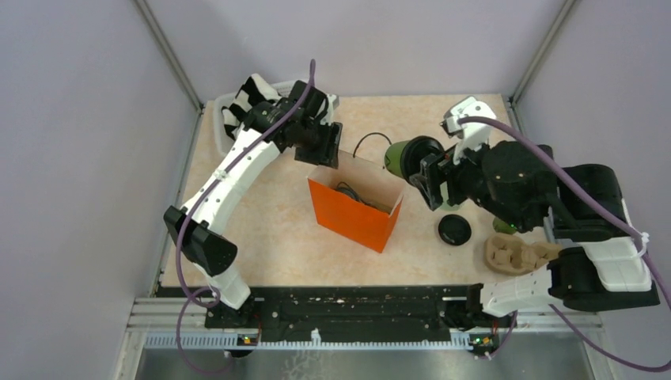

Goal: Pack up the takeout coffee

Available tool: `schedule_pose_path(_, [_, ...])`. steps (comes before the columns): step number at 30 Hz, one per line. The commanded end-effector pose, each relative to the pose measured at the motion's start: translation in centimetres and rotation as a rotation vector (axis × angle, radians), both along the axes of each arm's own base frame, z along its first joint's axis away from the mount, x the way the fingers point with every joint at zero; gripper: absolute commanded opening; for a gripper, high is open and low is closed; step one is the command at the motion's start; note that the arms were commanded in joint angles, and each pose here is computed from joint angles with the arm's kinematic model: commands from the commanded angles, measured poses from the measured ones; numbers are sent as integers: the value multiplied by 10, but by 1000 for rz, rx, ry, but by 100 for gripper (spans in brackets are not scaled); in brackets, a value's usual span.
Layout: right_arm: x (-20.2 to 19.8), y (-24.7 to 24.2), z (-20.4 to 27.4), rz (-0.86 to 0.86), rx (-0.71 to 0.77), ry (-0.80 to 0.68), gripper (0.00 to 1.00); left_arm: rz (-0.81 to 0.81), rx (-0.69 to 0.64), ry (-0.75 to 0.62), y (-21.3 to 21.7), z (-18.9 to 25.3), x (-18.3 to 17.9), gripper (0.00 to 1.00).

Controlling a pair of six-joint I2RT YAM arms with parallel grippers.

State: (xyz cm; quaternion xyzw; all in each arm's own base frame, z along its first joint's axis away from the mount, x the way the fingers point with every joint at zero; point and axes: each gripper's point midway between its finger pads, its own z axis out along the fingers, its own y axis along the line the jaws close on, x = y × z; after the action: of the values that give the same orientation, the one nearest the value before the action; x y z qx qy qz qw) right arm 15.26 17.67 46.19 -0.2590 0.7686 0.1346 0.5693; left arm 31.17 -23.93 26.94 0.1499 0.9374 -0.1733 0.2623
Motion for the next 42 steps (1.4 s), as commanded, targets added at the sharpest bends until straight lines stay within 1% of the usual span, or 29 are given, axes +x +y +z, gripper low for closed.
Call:
schedule_pose_path(1, [4, 20, -23, 30, -100, 44, 53, -3, 45, -35, 8, -7, 4, 59])
schedule_pose_path(6, [11, 40, -38, 102, -111, 99, 52, -10, 33, -59, 4, -11, 10, 47])
schedule_pose_path(12, [25, 57, -52, 141, -133, 169, 51, -58, 27, -183, 2, -1, 23, 29])
schedule_pose_path(13, [26, 60, -53, 149, -140, 179, 51, -67, 19, -206, 2, 3, 25, 23])
schedule_pose_path(15, [28, 64, -56, 162, -168, 199, 51, -73, 7, -238, 1, 8, 26, 14])
schedule_pose_path(21, [26, 72, -76, 207, -270, 249, 50, -77, -58, -344, 2, 32, 22, 1])
schedule_pose_path(26, [33, 84, -89, 226, -326, 255, 50, -102, -135, -442, 1, 49, 13, 0])
schedule_pose_path(30, [37, 93, -102, 238, -380, 259, 47, -118, -196, -494, 0, 57, 4, 0])
schedule_pose_path(33, [38, 100, -114, 226, -427, 228, 48, -120, -230, -511, 0, 59, -3, 0])
schedule_pose_path(36, [40, 104, -120, 221, -485, 168, 48, -123, -248, -534, 1, 60, -7, 0])
schedule_pose_path(42, [37, 109, -137, 205, -555, 89, 48, -150, -284, -571, 0, 49, -14, 0])
